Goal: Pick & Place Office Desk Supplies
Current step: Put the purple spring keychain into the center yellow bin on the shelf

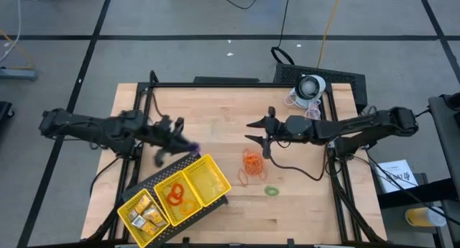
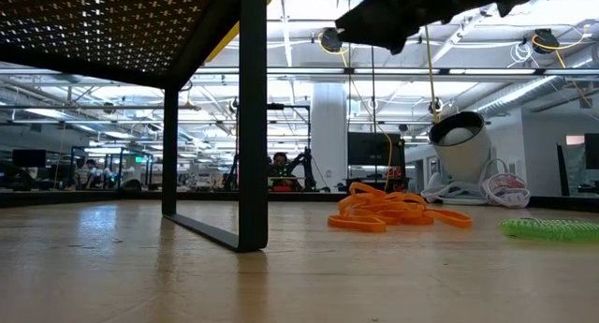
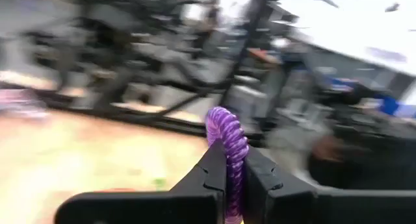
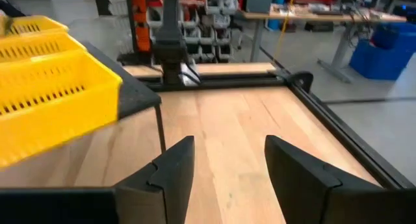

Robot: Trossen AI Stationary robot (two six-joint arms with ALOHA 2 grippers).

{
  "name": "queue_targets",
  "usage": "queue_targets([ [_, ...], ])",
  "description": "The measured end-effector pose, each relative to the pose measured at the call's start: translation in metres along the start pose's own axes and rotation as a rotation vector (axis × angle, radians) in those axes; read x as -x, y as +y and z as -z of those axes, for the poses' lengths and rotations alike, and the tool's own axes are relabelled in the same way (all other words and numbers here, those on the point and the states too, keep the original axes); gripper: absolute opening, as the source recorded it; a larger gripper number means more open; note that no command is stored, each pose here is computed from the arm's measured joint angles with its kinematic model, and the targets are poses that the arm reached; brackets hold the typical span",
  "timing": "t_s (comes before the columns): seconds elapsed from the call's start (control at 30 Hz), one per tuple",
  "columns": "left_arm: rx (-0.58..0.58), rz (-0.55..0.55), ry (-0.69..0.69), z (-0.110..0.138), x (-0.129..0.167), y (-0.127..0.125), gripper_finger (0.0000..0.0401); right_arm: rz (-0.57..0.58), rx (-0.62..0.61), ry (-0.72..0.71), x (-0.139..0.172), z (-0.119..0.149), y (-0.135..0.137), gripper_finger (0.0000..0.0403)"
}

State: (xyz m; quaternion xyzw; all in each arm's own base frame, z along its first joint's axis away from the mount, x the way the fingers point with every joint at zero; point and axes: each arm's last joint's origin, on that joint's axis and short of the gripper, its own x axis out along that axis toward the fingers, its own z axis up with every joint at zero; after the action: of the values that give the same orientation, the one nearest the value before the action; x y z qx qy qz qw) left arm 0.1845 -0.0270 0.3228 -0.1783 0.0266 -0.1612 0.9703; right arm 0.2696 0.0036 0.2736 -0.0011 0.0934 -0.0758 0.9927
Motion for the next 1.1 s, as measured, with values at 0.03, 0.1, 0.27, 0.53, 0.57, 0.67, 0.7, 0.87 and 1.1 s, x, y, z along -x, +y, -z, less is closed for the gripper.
queue_targets([
  [0.03, 0.010, 0.051, 0.005, -0.001, 0.004, -0.006, 0.0013, 0.005, 0.003, 0.013, 0.003, 0.000, -0.001, 0.0177],
  [0.1, 0.017, 0.140, 0.020, -0.001, 0.011, -0.017, 0.0013, 0.007, 0.005, 0.017, 0.006, -0.001, -0.001, 0.0172],
  [0.27, -0.003, 0.241, 0.070, 0.006, 0.016, -0.035, 0.0021, 0.003, 0.012, 0.026, 0.010, -0.002, -0.002, 0.0162],
  [0.53, -0.026, 0.246, 0.183, 0.024, 0.008, -0.047, 0.0012, 0.005, -0.010, 0.073, 0.025, -0.002, -0.005, 0.0159],
  [0.57, -0.018, 0.254, 0.200, 0.026, 0.006, -0.049, 0.0012, 0.005, -0.016, 0.064, 0.028, -0.002, -0.005, 0.0157],
  [0.67, 0.014, 0.274, 0.262, 0.036, -0.002, -0.054, 0.0014, 0.027, -0.021, 0.047, 0.036, 0.004, -0.008, 0.0153],
  [0.7, 0.028, 0.278, 0.280, 0.040, -0.005, -0.056, 0.0019, 0.044, -0.027, 0.046, 0.039, 0.007, -0.009, 0.0151],
  [0.87, 0.103, 0.281, 0.379, 0.057, -0.018, -0.062, 0.0044, 0.102, -0.087, 0.031, 0.051, 0.021, -0.013, 0.0146],
  [1.1, 0.109, 0.289, 0.400, 0.063, -0.024, -0.065, 0.0045, 0.097, -0.123, -0.106, 0.060, 0.033, -0.015, 0.0145],
])
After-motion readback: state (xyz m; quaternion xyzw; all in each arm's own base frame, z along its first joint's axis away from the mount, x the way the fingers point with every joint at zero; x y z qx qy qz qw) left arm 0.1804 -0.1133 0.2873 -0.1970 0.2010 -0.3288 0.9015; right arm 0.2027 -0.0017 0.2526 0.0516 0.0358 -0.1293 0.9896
